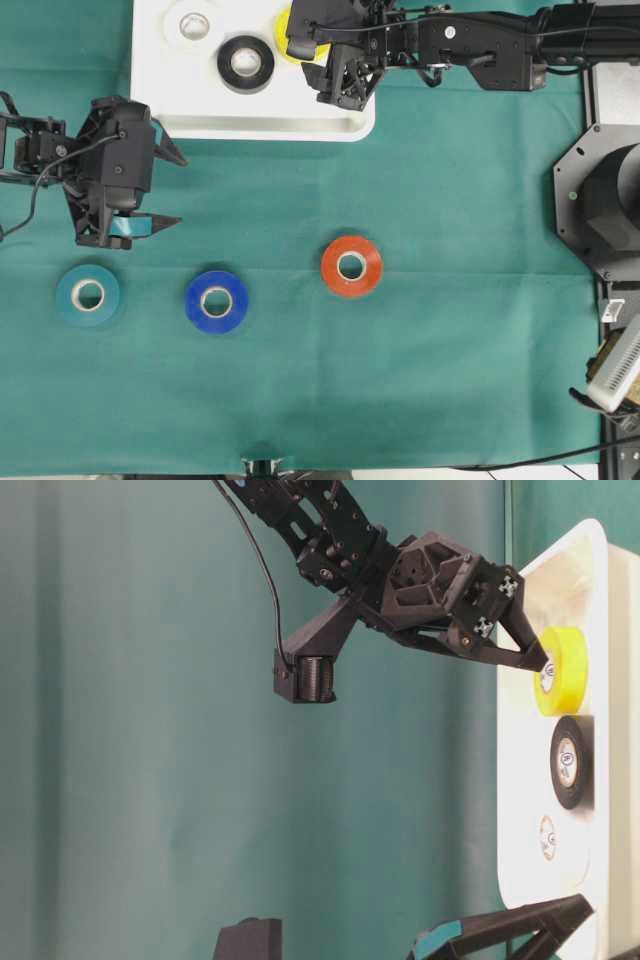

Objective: Put the tape alternately from left to right into the white case.
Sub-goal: 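Carry the yellow tape into the tray beside the black tape, then release the yellow tape and move the right gripper over the red tape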

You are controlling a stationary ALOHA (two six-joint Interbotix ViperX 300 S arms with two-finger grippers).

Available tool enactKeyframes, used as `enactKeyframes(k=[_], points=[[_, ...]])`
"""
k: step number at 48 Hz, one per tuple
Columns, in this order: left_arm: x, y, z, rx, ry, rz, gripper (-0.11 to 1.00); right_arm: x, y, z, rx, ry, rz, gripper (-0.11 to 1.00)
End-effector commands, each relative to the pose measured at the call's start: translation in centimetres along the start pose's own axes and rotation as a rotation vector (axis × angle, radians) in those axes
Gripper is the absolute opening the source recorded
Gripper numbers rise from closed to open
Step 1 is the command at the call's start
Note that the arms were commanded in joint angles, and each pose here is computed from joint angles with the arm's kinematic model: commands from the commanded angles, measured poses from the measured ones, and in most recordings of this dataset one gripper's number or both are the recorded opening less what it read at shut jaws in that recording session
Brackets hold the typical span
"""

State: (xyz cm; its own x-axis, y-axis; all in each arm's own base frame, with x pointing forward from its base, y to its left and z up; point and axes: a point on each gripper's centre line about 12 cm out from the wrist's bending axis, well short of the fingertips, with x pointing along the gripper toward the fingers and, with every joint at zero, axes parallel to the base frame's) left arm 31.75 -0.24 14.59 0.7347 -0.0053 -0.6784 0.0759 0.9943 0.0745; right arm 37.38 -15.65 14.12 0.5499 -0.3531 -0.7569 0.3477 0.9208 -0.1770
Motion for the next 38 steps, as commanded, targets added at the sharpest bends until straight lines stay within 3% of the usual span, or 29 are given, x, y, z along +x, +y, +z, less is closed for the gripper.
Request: enactKeyframes(k=[1, 15, 38], points=[[-0.3, 0.0, 0.7, 0.001, -0.028, 0.001, 0.98, -0.6, -0.2, 0.9, 0.001, -0.032, -0.001, 0.85], [-0.3, 0.0, 0.7, 0.001, -0.028, 0.001, 0.98, -1.8, 1.1, 1.1, -0.022, -0.058, 0.022, 0.85], [-0.3, 0.0, 0.7, 0.001, -0.028, 0.001, 0.98, -4.7, 5.8, 0.4, -0.113, -0.102, 0.115, 0.85]])
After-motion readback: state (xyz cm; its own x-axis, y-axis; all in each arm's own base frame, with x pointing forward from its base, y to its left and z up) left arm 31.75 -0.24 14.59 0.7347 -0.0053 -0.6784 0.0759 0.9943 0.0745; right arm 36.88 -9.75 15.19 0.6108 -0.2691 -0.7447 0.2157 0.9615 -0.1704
